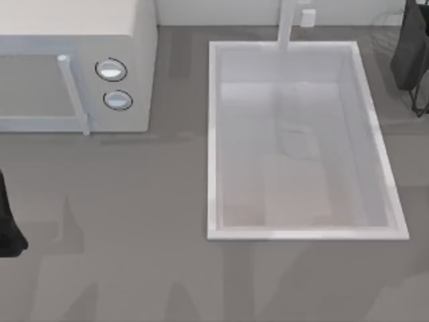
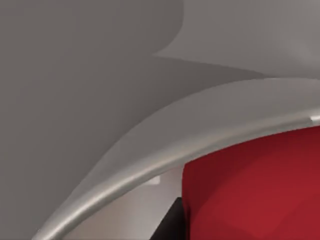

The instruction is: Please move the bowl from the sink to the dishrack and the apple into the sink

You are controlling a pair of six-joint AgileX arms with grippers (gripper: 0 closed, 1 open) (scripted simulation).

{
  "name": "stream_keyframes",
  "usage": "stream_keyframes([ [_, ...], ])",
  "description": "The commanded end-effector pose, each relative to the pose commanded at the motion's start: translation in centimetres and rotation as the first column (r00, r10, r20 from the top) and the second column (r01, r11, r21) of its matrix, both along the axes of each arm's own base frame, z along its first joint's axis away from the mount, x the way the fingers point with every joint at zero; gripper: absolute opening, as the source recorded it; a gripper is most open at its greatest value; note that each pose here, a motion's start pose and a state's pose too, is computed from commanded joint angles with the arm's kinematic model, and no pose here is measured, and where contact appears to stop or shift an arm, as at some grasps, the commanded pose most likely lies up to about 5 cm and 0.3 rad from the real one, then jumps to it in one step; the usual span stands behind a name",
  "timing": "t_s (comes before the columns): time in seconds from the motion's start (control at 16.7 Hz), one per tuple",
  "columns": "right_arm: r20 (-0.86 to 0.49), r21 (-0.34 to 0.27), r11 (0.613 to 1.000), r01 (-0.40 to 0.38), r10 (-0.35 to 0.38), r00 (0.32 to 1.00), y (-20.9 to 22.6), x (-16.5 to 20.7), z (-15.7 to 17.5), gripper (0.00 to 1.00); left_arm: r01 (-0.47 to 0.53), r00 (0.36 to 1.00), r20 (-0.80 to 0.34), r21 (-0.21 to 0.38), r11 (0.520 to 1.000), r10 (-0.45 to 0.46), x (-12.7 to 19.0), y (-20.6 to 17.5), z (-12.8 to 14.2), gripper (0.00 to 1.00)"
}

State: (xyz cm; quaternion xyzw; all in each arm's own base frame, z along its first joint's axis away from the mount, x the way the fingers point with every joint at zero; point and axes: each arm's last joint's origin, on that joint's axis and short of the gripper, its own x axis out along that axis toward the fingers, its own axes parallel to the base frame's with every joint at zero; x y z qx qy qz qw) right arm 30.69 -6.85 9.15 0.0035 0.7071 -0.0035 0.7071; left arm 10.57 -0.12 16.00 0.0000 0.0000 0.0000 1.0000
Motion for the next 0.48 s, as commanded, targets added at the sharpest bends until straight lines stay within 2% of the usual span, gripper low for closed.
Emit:
stream_keyframes([
  [0.18, 0.000, 0.000, 1.000, 0.000, 0.000, 1.000, 0.00, 0.00, 0.00, 1.00, 0.000, 1.000, 0.000, 0.000, 1.000, 0.000, 0.00, 0.00, 0.00, 1.00],
  [0.48, 0.000, 0.000, 1.000, 0.000, 0.000, 1.000, 0.00, 0.00, 0.00, 0.62, 0.000, 1.000, 0.000, 0.000, 1.000, 0.000, 0.00, 0.00, 0.00, 1.00],
])
